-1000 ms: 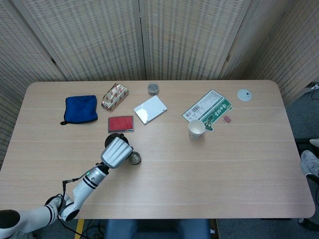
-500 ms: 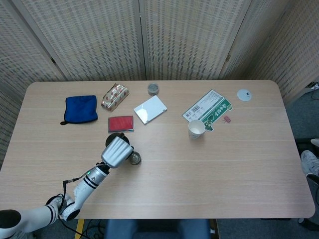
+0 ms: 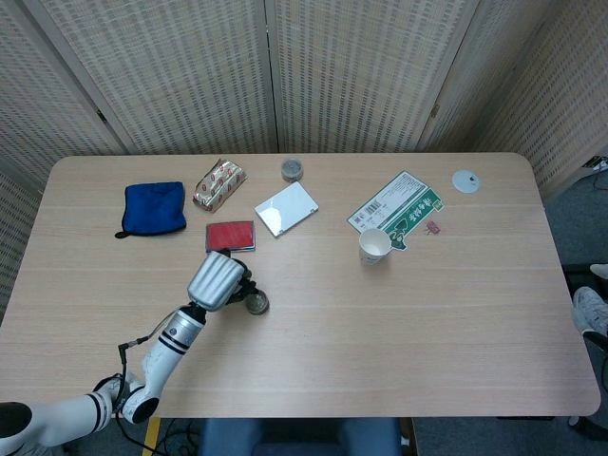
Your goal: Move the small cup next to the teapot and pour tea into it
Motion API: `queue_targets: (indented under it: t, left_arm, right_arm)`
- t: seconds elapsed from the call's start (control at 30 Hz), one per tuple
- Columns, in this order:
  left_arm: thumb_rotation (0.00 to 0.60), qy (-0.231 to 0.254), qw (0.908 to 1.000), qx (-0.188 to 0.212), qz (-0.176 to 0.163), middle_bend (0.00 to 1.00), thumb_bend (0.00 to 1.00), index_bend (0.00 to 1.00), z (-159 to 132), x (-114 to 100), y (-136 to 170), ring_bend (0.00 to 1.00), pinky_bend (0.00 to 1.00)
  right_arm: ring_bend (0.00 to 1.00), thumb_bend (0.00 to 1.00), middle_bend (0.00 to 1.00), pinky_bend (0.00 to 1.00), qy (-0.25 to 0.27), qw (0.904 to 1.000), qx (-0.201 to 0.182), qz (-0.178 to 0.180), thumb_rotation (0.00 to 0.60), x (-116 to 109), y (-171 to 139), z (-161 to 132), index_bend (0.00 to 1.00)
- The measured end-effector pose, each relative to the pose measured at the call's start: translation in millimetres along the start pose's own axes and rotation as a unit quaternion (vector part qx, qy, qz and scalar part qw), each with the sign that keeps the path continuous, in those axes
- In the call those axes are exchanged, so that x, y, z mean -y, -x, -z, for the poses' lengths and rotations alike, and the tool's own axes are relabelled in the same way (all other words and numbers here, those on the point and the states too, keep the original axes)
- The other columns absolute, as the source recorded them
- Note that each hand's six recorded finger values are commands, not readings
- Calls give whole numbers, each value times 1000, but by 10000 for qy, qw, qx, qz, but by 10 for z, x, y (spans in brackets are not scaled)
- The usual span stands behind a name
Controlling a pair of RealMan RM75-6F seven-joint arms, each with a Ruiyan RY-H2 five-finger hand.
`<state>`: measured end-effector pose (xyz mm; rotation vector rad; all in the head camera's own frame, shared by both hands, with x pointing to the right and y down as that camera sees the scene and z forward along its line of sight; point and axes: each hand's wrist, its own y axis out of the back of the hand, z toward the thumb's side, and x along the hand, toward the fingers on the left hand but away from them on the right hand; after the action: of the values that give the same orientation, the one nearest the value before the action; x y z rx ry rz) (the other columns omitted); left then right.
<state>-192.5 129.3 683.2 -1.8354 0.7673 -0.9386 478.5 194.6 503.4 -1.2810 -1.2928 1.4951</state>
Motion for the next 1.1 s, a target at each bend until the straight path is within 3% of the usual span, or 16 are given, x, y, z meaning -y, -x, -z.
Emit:
queue_targets:
  t: [0.17, 0.33, 0.53, 0.8, 1.1]
  left_arm:
    - [578, 701, 9967, -405, -30, 1000, 358, 1000, 146, -81, -16, 982, 574]
    - [409, 1195, 9889, -879, -44, 1000, 352, 1000, 388, -144, 30, 978, 574]
    - [323, 1474, 9794, -1383, 38, 1000, 304, 1000, 686, -149, 147, 978, 574]
    - [231, 1407, 9749, -1718, 151, 1000, 226, 1000, 955, -118, 303, 970, 574]
    - [224, 978, 9799, -1707, 331, 1000, 199, 1000, 1092, -23, 431, 935, 561]
  right_arm:
    - [185, 201, 283, 272, 9, 10000, -1, -13, 600, 5, 5, -7, 314]
    - [185, 201, 283, 272, 31, 10000, -14, -49, 600, 27, 9, -14, 314]
    - [185, 201, 283, 272, 46, 10000, -38, -64, 600, 41, 16, -26, 314]
    - [185, 201, 283, 272, 57, 9999, -63, -78, 600, 50, 22, -49, 314]
    - [185, 201, 283, 272, 58, 9999, -64, -112, 600, 68, 27, -55, 314]
